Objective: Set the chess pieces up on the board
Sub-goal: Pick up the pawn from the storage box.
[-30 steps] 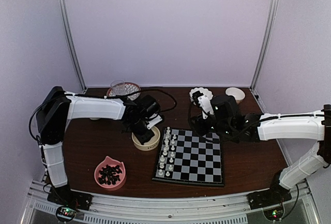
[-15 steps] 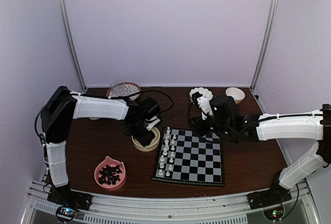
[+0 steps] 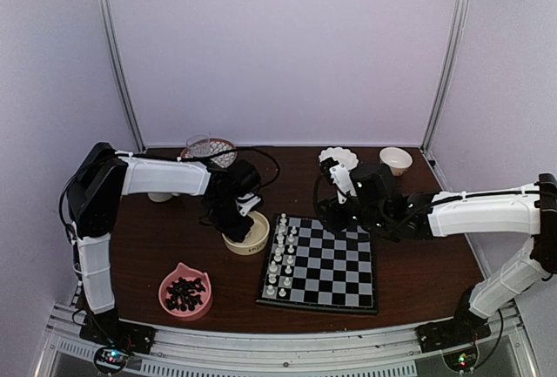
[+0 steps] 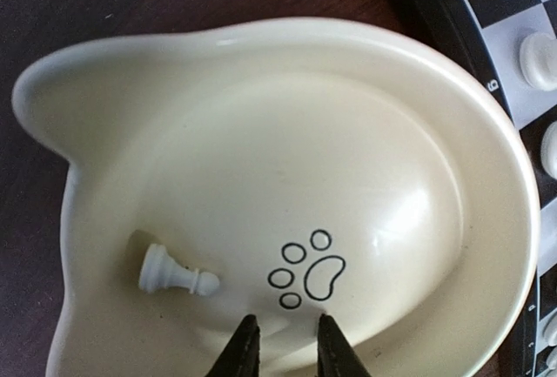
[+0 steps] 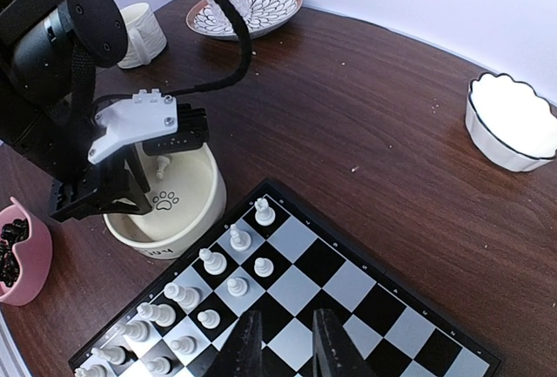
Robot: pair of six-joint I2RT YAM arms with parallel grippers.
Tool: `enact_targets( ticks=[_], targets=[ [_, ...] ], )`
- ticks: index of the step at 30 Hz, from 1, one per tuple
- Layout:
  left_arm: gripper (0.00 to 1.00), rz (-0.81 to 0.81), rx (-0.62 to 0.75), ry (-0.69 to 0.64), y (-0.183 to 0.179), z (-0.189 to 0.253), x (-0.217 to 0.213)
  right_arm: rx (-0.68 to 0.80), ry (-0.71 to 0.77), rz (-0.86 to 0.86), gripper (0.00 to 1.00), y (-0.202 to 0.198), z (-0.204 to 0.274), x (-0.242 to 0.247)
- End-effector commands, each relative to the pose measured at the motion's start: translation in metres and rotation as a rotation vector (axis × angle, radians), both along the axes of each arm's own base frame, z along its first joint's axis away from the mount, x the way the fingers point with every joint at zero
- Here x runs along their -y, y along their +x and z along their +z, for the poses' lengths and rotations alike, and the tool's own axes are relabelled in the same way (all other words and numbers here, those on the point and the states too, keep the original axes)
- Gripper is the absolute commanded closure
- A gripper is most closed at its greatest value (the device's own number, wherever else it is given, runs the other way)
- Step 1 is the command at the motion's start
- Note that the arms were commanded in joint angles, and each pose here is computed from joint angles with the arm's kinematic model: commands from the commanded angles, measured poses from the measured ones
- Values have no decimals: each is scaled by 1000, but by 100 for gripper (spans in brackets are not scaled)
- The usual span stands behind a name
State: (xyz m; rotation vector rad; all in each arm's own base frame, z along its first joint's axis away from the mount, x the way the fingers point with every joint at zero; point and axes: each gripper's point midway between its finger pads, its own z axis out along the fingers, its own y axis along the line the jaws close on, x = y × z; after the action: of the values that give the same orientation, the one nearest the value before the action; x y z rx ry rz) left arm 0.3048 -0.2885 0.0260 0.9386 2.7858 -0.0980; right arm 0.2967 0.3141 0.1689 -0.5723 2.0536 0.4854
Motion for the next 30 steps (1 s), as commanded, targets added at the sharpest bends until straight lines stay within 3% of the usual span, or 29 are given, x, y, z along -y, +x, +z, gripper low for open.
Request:
enact_targets(
  ticks=[1, 9, 16, 23, 30],
  targets=[
    [73, 4, 31, -23, -2, 13, -3, 11, 17, 7, 77, 2, 7, -5],
    [68, 31, 162, -127, 6, 48, 0, 12, 17, 9, 77, 2, 8, -5],
    [60, 86, 215, -152, 16, 44, 1, 12, 17, 7, 77, 2, 8, -5],
    [58, 128, 204, -113, 22, 29, 0, 11, 17, 8, 77, 2, 8, -5],
    [58, 269, 152, -131, 25, 14, 6, 14, 11, 5, 77, 3, 7, -4]
  ],
)
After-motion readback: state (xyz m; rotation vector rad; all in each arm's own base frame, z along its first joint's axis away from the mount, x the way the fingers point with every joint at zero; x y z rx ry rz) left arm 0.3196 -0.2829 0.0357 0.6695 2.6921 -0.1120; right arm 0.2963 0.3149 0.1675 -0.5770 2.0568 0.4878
